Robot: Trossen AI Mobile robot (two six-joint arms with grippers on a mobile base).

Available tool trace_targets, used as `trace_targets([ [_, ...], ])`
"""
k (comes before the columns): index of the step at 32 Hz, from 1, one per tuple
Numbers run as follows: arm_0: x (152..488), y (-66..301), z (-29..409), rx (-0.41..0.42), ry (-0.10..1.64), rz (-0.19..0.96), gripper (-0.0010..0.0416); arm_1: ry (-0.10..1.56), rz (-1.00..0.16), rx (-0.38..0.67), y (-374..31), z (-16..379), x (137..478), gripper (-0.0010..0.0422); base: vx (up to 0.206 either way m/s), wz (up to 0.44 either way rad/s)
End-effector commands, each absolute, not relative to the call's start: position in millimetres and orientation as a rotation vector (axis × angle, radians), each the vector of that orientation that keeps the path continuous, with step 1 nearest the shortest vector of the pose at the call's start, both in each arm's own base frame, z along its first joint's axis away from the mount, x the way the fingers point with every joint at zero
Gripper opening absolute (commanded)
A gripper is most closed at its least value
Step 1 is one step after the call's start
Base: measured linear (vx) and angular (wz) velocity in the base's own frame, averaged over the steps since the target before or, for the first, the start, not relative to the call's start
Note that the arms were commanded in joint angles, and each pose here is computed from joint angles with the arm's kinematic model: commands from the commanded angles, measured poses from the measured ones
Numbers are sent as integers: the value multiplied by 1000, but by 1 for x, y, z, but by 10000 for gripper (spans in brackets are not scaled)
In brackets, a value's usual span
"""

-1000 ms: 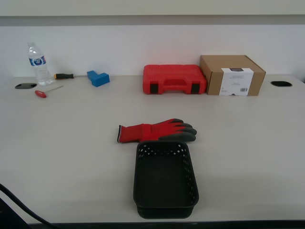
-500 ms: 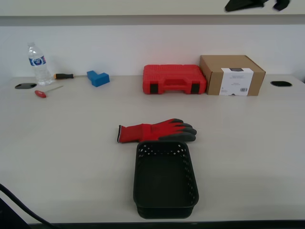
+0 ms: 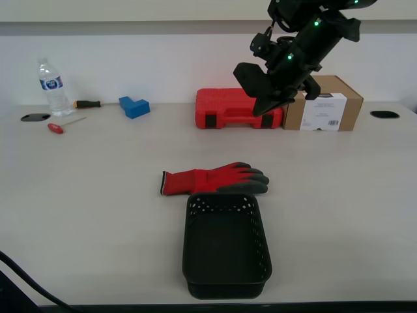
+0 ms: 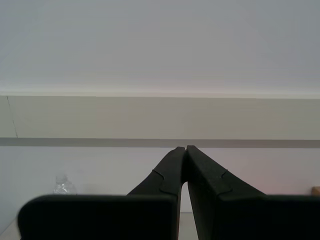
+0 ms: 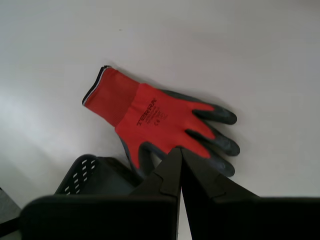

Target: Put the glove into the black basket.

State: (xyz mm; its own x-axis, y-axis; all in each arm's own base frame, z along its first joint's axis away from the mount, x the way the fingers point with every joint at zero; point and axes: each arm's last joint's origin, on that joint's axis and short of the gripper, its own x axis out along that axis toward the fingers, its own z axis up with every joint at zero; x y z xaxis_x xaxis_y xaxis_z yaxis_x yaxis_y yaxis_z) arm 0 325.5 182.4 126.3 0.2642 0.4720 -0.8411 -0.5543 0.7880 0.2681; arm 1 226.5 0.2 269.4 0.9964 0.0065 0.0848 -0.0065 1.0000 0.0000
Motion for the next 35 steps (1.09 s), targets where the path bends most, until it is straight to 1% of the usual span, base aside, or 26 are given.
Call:
trace_targets([
  [1,338,196,108,-128,1158,707,1,-91,8,0,0,270,227,0,0,0],
  [11,353,223,54,-189,1379,705,3,-91,8,1,0,270,227,0,0,0],
  [14,357,227,43,-174,1425,722,3,-91,8,0,0,270,227,0,0,0],
  [17,362,231,39,-155,1431,730,5,-92,8,1,0,271,227,0,0,0],
  [18,363,231,39,-153,1424,732,13,-91,8,1,0,270,227,0,0,0],
  [19,364,232,40,-158,1412,728,43,-91,8,1,0,270,227,0,0,0],
  [20,364,232,40,-168,1407,717,60,-91,8,0,0,270,227,0,0,0],
  [21,366,232,41,-200,1391,701,99,-91,9,0,0,270,227,0,0,0],
  [23,367,232,42,-220,1381,691,131,-91,10,0,0,270,227,0,0,0],
  [24,368,231,42,-236,1375,682,155,-91,10,1,0,270,227,0,0,0],
  [25,368,230,41,-271,1364,665,189,-91,11,0,0,270,227,0,0,0],
  [27,368,229,40,-305,1358,636,219,-91,10,0,0,270,227,0,0,0],
  [30,367,229,39,-350,1355,600,238,-91,10,0,0,270,227,0,0,0],
  [33,366,230,24,-368,1380,591,236,-90,10,0,0,270,227,0,0,0],
  [35,363,233,5,-384,1435,594,229,-90,11,0,0,270,227,0,0,0],
])
